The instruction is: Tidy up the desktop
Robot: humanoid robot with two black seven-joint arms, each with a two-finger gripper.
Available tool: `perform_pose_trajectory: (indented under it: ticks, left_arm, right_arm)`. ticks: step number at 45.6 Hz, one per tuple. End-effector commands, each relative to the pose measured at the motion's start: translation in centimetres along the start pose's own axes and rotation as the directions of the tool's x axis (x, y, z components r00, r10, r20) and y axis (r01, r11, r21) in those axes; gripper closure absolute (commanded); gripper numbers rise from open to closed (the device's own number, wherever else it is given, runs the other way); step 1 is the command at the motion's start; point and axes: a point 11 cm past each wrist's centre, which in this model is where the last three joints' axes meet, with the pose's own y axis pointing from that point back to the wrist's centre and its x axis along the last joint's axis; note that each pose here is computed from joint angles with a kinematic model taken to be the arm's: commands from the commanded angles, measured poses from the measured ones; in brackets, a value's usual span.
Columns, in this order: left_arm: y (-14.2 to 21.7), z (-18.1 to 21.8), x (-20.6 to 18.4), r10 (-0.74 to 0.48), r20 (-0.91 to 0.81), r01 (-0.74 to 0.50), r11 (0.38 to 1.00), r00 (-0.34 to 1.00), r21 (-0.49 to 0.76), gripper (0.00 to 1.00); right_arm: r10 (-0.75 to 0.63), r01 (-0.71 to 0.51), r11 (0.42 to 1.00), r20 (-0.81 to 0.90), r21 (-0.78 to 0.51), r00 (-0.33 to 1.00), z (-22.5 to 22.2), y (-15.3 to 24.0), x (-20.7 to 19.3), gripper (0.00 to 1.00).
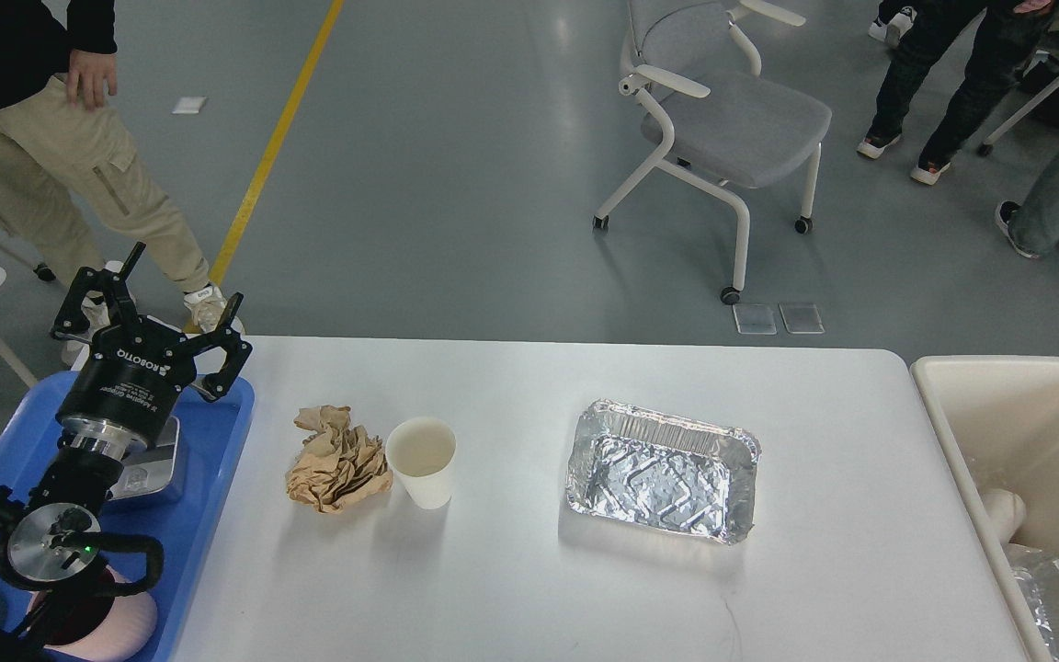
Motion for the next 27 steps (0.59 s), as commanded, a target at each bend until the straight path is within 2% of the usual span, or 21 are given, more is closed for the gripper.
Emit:
perform_pose_trajectory:
  ticks: [1, 7, 11, 13, 22, 27]
  left_arm:
    - [0.0, -0.9, -0.1, 0.0, -0.017, 0.0, 1.0, 1.0, 0.01, 0.03]
    - [0.2, -1.9, -0.2, 0.003, -0.04, -0.002, 1.0, 0.999, 0.019, 0.03]
    - [0.3, -2.0, -0.1, 0.004, -0.04, -0.003, 1.0, 0.999, 0.021, 0.03]
    - [0.3, -1.9, -0.1, 0.004, -0.04, -0.004, 1.0, 0.999, 0.019, 0.03]
    - [0.3, -0.8, 0.1, -0.001, -0.022, 0.001, 1.0, 1.0, 0.005, 0.03]
    - [0.5, -0.2, 0.4, 0.004, -0.005, -0.004, 1.0, 1.0, 0.001, 0.03]
  right_arm:
    - [0.1, -0.102, 0.994, 0.084, 0.029, 0.991, 0.1, -0.4, 0.9, 0.0]
    - [0.117, -0.14, 0.987, 0.238, 0.084, 0.964, 0.8, -2.4, 0.1, 0.0]
    - [0.067, -0.098, 0.99, 0.265, 0.103, 0.962, 1.9, -3.8, -1.5, 0.0]
    - [0.046, -0.071, 0.992, 0.225, 0.105, 0.973, 2.3, -4.4, -2.3, 0.0]
    - [-0.03, 0.055, 0.982, -0.144, 0.179, 0.989, 4.7, -8.3, -6.8, 0.0]
    - [-0.102, 0.147, 0.974, -0.245, 0.172, 0.964, 6.7, -10.0, -9.2, 0.0]
